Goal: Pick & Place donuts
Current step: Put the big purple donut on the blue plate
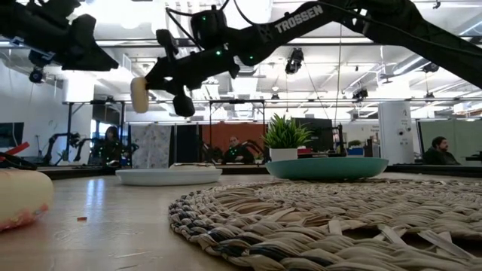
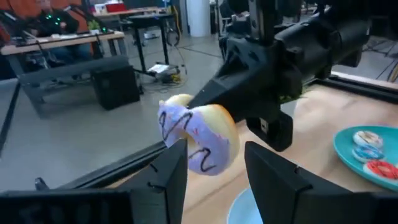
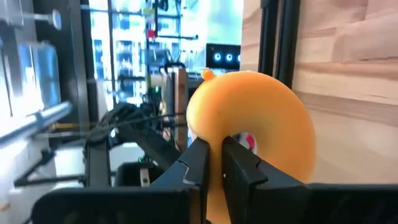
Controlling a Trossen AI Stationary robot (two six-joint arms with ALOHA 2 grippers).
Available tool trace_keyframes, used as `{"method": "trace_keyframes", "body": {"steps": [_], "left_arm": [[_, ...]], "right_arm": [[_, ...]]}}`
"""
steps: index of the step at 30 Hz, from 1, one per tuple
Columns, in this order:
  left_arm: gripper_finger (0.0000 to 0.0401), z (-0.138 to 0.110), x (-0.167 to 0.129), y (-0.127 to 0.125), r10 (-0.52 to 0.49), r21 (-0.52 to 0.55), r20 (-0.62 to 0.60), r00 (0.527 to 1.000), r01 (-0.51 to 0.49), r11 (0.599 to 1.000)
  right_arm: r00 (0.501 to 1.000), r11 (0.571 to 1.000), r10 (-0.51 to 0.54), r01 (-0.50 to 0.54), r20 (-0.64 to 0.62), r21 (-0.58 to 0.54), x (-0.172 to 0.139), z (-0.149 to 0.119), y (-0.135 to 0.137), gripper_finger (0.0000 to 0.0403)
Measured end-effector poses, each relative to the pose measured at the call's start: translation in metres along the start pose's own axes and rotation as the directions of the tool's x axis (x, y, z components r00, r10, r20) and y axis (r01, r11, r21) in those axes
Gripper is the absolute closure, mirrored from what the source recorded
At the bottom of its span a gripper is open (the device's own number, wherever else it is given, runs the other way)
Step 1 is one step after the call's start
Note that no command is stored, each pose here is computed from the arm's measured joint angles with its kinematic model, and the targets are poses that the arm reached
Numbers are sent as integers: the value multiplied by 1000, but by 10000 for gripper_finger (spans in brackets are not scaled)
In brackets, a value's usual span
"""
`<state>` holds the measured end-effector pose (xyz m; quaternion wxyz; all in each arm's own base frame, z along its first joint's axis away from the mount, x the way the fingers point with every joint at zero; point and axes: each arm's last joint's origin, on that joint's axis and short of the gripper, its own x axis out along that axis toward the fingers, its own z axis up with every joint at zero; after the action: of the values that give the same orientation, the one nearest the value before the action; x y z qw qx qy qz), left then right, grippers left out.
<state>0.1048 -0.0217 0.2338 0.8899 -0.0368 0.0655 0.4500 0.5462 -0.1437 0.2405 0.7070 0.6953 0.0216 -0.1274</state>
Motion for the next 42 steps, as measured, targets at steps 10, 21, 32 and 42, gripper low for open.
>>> {"method": "trace_keyframes", "body": {"steps": [10, 21, 32, 42], "left_arm": [[252, -26, 8, -7, -9, -50, 1, 1000, 9, 999], [249, -29, 34, -3, 107, -49, 4, 994, -107, 993], [249, -22, 47, -7, 71, -68, -10, 997, -72, 995], [249, -21, 56, -10, 131, -42, -22, 991, -132, 990]], "right_arm": [[994, 998, 59, -62, 92, 24, -1, 3, 7, 380], [996, 997, 66, -68, 66, 40, 1, -14, 9, 380], [994, 997, 70, -71, 80, 10, 1, -14, 9, 380], [994, 997, 71, -71, 77, -7, 1, -18, 9, 380]]}}
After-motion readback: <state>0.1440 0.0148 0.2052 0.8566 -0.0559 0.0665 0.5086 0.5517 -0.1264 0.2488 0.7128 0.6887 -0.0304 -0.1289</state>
